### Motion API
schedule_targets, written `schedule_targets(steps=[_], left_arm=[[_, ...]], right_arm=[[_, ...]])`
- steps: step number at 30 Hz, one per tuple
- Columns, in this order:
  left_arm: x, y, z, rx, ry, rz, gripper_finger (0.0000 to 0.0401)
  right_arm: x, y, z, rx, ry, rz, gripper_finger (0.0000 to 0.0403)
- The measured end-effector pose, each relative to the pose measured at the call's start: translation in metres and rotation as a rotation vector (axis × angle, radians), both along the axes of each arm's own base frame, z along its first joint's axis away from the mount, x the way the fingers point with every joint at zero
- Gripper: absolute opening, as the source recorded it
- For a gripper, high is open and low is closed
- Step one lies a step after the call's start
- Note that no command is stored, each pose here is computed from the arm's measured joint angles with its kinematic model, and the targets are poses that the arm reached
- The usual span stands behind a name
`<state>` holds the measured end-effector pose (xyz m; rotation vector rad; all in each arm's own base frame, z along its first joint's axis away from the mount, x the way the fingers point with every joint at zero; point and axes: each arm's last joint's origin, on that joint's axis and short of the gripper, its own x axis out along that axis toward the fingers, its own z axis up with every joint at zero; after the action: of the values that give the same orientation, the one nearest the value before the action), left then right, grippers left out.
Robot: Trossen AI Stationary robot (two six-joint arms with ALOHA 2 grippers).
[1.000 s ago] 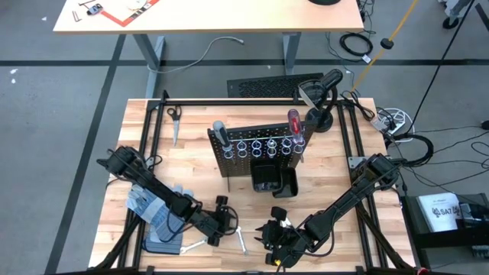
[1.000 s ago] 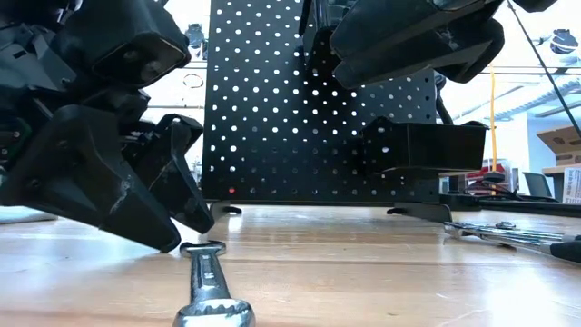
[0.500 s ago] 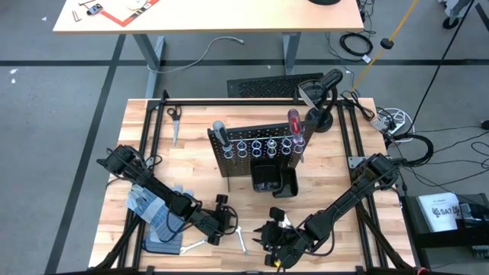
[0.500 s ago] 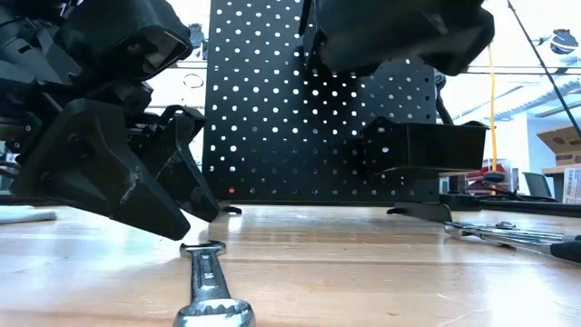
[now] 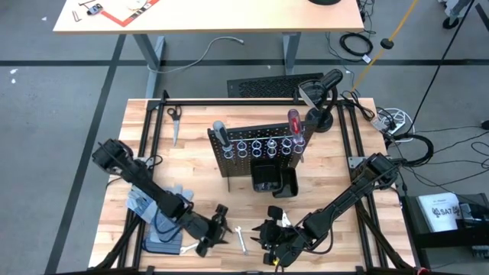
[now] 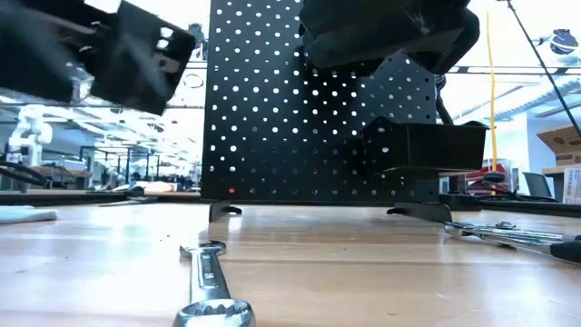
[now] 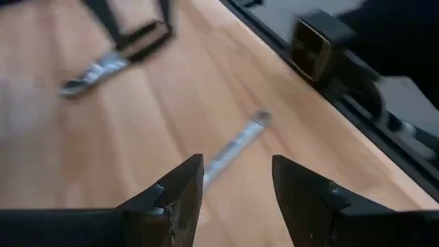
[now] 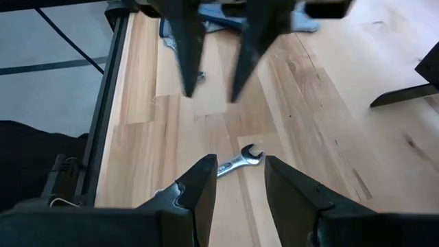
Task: Hang tools onto peg board
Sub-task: Hang the silver wrench on the black peg board
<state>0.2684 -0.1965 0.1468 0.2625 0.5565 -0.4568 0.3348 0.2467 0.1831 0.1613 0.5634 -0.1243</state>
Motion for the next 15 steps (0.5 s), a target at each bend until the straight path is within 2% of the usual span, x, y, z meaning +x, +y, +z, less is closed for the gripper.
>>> schedule_targets(steps=[4,8,15], left_arm=[[0.0,-0.003,-0.017,0.023,0.056,-0.052,0.0182],[0.006,-0.001,-0.037,0.09,0.037,0.054,0.0183],[0.023,0.002,-0.031,0.009,-0.031,0.139,0.0183]], right_arm=[[0.0,0.0,0.0,0.005,0.0,-0.003,0.0118],[0.0,0.0,0.0,0.009,-0.001,-0.006,0.0118],[0.0,0.0,0.0,0.007,-0.001,-0.008,0.0118]])
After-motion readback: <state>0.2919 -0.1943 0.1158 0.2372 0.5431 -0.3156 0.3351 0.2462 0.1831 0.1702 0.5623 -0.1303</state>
